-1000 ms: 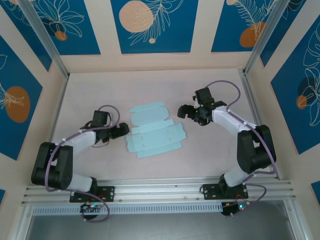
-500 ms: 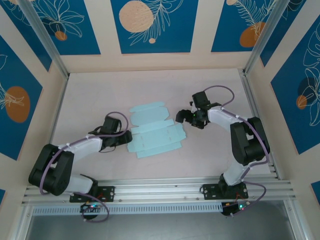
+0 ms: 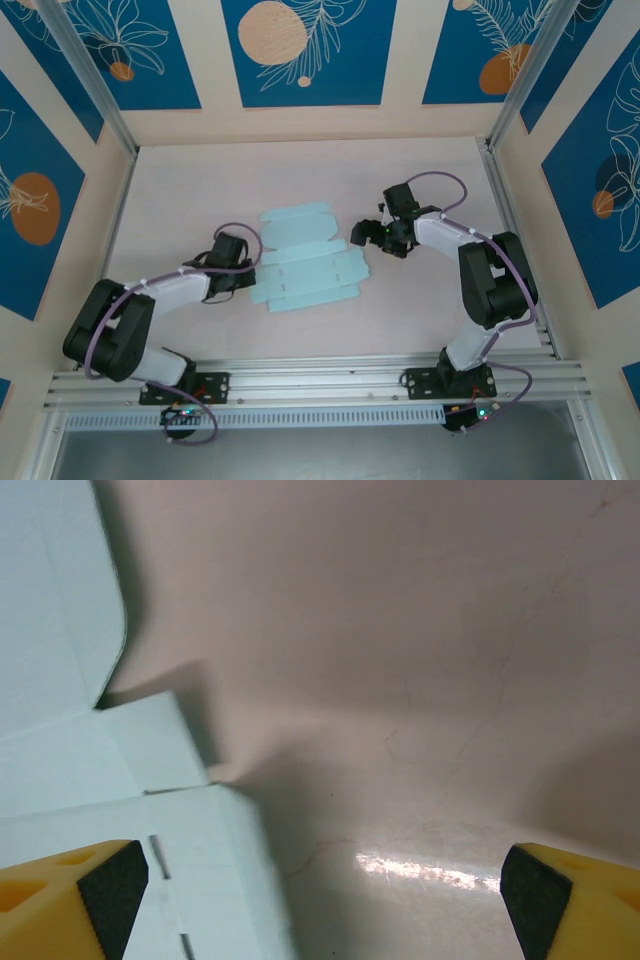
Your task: Fold the paper box
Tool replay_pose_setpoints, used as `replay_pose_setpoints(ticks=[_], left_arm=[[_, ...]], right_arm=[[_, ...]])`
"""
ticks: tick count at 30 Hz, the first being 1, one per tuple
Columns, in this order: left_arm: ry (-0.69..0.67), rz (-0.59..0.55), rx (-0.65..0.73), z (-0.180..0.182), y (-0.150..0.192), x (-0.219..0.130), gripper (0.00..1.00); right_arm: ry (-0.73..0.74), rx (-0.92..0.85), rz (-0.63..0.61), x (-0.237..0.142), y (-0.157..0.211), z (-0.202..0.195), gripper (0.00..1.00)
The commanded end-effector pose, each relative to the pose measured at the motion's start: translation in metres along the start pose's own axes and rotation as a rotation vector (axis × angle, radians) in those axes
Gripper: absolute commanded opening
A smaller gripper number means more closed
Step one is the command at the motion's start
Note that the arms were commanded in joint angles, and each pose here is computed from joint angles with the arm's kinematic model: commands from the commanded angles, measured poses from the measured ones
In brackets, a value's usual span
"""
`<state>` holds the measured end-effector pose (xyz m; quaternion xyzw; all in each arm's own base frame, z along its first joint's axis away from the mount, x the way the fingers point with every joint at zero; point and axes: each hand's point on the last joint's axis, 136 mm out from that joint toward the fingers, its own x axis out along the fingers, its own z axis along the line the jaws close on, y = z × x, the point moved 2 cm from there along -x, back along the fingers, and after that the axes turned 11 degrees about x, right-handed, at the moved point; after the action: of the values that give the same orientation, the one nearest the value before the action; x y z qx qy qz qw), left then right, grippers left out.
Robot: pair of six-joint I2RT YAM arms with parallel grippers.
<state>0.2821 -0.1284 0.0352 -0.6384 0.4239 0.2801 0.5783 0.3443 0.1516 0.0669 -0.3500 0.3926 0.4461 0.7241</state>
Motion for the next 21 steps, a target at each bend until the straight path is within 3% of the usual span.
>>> replay_pose_setpoints(ticks=[1,9,18,21], left_arm=[[0.114,-0.013,0.134,-0.026,-0.004,0.005,0.0],[0.162,-0.209,0.384,-0.044,-0.041,-0.014,0.0],[0.195,-0.557,0.661,-0.065,-0.077,-0.06,0.0],[0.181,-0.578,0.689,-0.068,-0.088,-0.068,0.0]], right_arm=[[-0.015,0.002,0.012,-0.002,0.001,0.002,0.94],[-0.027,-0.002,-0.013,-0.016,-0.002,0.002,0.94],[-0.109,-0.034,-0.058,-0.048,-0.015,0.015,0.94],[-0.162,-0.026,-0.073,-0.059,-0.021,0.019,0.94]])
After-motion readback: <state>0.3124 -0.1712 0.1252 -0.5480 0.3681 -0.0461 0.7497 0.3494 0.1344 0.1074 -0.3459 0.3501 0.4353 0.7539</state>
